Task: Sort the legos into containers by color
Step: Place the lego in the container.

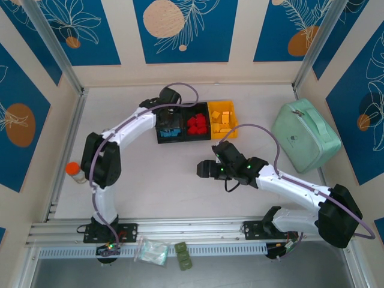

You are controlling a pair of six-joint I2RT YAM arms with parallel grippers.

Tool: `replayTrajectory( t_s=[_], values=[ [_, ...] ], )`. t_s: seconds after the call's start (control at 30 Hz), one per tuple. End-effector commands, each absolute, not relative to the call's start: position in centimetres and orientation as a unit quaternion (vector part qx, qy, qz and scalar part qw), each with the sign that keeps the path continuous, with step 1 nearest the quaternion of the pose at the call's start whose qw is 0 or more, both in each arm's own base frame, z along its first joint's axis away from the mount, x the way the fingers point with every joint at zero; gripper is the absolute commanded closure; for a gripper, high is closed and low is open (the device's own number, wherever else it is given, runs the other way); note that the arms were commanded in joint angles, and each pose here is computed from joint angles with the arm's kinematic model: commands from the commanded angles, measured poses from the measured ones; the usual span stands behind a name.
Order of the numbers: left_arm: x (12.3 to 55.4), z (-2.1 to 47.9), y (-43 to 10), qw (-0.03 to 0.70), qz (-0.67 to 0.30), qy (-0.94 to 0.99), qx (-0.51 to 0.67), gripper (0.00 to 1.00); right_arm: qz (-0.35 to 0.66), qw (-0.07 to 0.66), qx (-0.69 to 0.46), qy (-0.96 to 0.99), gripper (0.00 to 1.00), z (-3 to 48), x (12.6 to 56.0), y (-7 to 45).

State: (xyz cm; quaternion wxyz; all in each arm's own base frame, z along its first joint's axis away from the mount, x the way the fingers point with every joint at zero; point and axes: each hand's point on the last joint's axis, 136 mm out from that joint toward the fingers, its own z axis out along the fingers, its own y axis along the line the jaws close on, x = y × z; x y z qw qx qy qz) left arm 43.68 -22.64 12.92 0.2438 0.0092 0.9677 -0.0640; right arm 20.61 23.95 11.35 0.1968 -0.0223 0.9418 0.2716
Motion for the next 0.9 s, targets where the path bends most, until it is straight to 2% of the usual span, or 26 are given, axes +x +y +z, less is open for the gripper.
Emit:
replayTrajectory(
  t_s=[0.0,0.47,0.67,0.87],
  values=[
    [45.6,12.5,-21.8,0.24,-0.039,0.97,0.01,0.4,0.27,0.198,-0.026,0.942,0.28,11.9,20.3,23.8],
    [51.1,10.5,-21.5,0.233,-0.017,0.972,-0.007,0.36,0.26,0.192,-0.012,0.946,0.29,11.0,20.1,22.7],
    [51.5,11.3,-21.9,0.238,-0.027,0.971,-0.006,0.25,0.26,0.19,-0.007,0.947,0.29,10.8,19.9,22.6],
    [50.8,13.4,-21.7,0.251,-0.034,0.967,-0.002,0.23,0.264,0.188,-0.009,0.946,0.29,10.8,19.9,22.9]
  ],
)
